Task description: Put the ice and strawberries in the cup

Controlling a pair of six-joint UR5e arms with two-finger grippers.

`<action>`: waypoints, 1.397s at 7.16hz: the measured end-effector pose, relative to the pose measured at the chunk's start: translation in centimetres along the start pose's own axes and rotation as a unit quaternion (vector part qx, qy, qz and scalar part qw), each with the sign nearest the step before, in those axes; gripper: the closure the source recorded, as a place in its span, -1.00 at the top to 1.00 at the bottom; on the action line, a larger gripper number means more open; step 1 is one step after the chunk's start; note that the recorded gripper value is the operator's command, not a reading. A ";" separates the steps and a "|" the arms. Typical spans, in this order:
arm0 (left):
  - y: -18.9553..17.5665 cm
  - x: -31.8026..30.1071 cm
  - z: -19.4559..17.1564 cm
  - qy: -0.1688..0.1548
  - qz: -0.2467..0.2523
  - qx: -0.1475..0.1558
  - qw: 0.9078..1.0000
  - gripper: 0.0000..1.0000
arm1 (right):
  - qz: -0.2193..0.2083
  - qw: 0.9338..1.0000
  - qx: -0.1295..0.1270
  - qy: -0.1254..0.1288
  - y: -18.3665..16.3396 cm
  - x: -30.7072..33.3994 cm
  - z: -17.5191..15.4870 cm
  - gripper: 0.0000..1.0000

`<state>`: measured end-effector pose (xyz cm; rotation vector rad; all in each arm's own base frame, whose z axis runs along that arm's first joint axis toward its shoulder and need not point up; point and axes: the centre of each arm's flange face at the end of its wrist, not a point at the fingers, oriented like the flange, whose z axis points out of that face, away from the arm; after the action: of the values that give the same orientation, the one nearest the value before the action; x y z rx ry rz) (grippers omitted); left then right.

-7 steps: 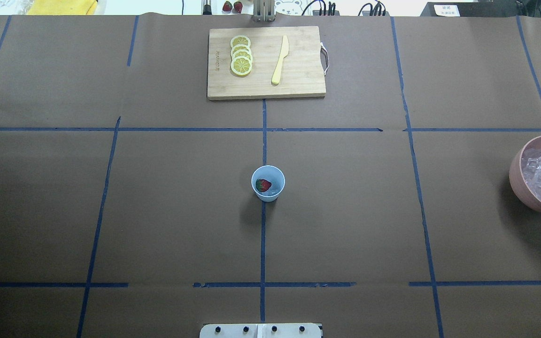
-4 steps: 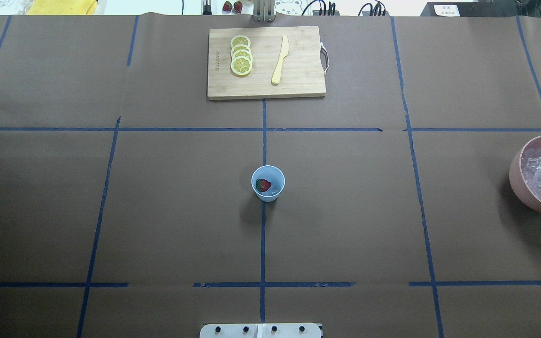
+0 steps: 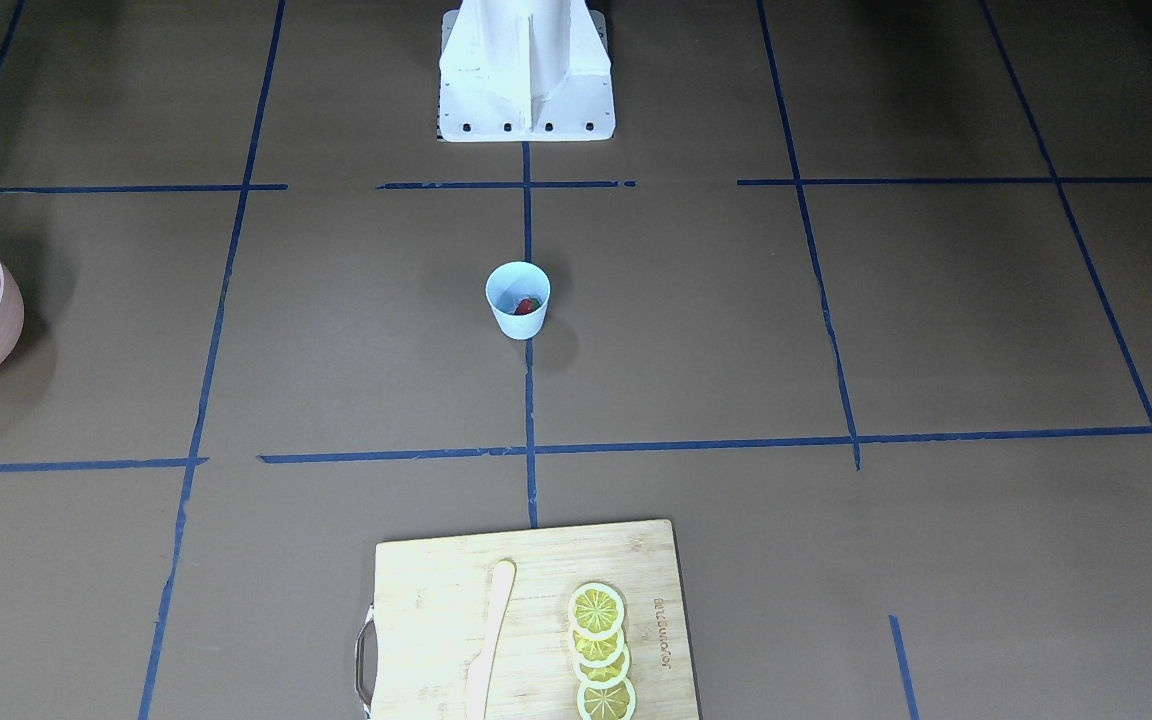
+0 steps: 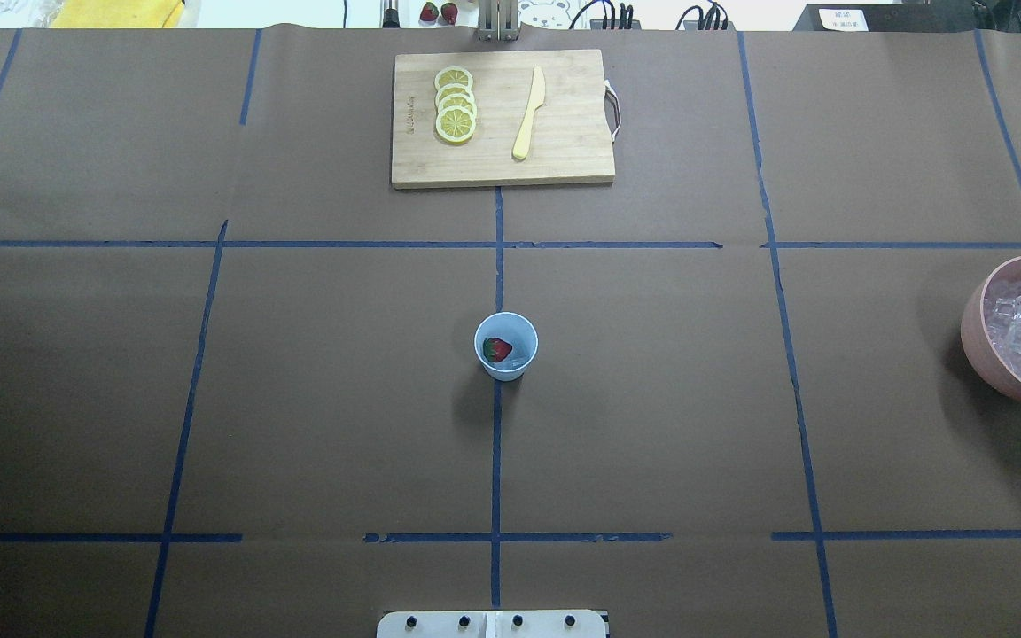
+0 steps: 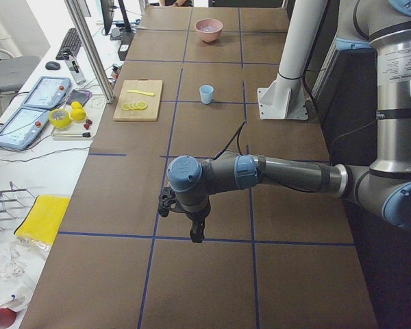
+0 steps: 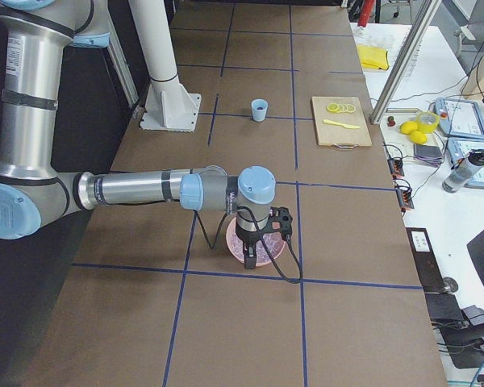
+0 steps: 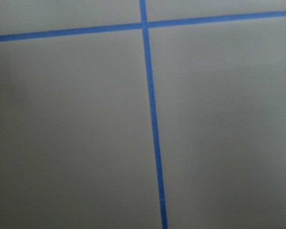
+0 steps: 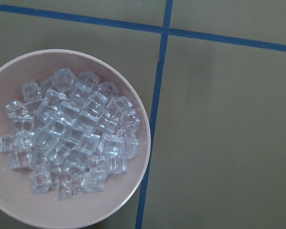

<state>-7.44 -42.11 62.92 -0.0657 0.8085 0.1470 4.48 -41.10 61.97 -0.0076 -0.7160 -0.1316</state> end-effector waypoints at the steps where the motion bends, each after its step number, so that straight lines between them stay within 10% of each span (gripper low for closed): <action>1: 0.1 -0.2 0.3 0.000 -0.002 -0.003 1.000 1.00 | -0.001 1.000 0.000 -0.003 0.3 0.0 0.0 1.00; 10: -0.3 -0.3 0.4 -0.005 -0.002 0.013 1.000 1.00 | -0.007 1.000 0.000 -0.002 0.5 0.5 0.0 1.00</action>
<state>-7.34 -42.36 63.44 -0.0421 0.7996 0.1320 4.87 -40.62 62.33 -0.0032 -0.7200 -0.1447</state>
